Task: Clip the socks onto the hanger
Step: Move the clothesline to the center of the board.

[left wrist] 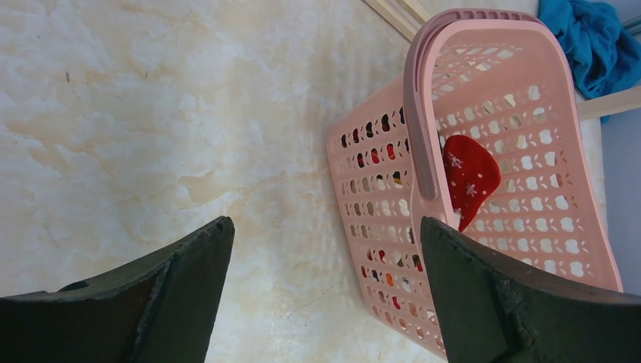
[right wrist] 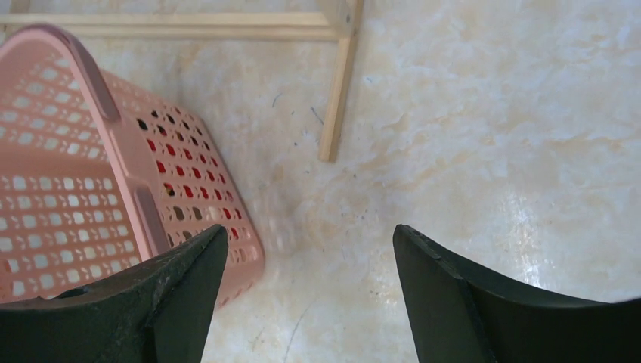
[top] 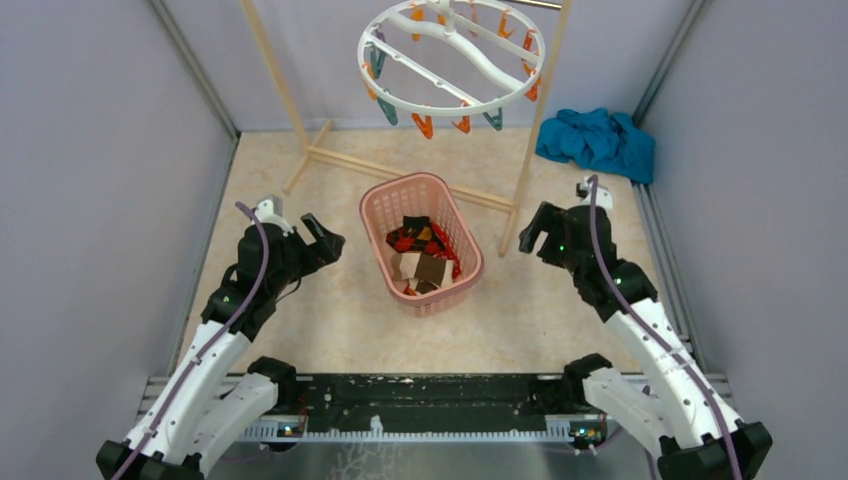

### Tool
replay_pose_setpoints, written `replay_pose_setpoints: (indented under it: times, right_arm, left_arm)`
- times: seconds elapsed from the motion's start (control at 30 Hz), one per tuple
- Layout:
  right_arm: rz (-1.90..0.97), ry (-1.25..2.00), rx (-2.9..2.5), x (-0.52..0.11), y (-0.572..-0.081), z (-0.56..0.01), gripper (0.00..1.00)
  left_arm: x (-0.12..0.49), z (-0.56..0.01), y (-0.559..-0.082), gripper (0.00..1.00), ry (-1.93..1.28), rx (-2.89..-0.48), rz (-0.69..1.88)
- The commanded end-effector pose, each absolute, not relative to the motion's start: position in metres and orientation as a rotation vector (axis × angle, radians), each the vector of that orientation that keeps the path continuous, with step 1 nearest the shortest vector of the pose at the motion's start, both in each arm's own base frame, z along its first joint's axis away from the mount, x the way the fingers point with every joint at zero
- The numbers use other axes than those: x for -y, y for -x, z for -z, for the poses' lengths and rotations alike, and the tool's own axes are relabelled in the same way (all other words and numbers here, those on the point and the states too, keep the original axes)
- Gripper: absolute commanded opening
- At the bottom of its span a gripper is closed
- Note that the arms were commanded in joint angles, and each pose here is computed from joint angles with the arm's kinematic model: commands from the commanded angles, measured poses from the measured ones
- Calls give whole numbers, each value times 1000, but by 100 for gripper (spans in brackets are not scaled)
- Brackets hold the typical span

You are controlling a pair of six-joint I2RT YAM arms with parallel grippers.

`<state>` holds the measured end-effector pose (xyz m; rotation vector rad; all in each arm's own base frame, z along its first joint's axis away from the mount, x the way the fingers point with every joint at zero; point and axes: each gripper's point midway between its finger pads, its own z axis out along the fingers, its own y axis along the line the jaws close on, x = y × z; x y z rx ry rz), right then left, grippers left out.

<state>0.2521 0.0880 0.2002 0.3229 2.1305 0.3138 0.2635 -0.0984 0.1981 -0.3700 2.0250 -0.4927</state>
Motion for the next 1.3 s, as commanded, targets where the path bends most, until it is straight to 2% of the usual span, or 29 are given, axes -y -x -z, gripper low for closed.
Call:
replay_pose_setpoints:
  times: [0.0,0.17,0.27,0.5,0.83,0.97,1.2,1.27]
  right_arm:
    - [-404,-237,-2108,-97,-281,-222,80]
    - [-372,-210,-2237,-110,-313,-175,80]
    - [-401,-199,-2261,-125,-329,-160,70]
    - [-316,-125,-2361,-155,-357,-118,70]
    - [-210,-201,-2448,-140,-357,-53,65]
    - [-195,-215,-2485,-133,-356,-37,50]
    - [-176,-287,-2521,-114,-354,-17,16]
    - [-173,-313,-2518,-105,-355,-17,11]
  left_arm:
    - [95,-196,-262,98,372,-2023,471]
    - [92,-199,-263,98,384,-2014,458]
    - [89,-202,-262,98,384,-2013,441]
    - [83,-201,-257,98,392,-2014,415]
    - [76,-215,-252,98,396,-1992,384]
    - [79,-212,-254,98,397,-2004,395]
    - [78,-206,-257,98,433,-2017,389]
    - [77,-206,-257,98,443,-2013,388]
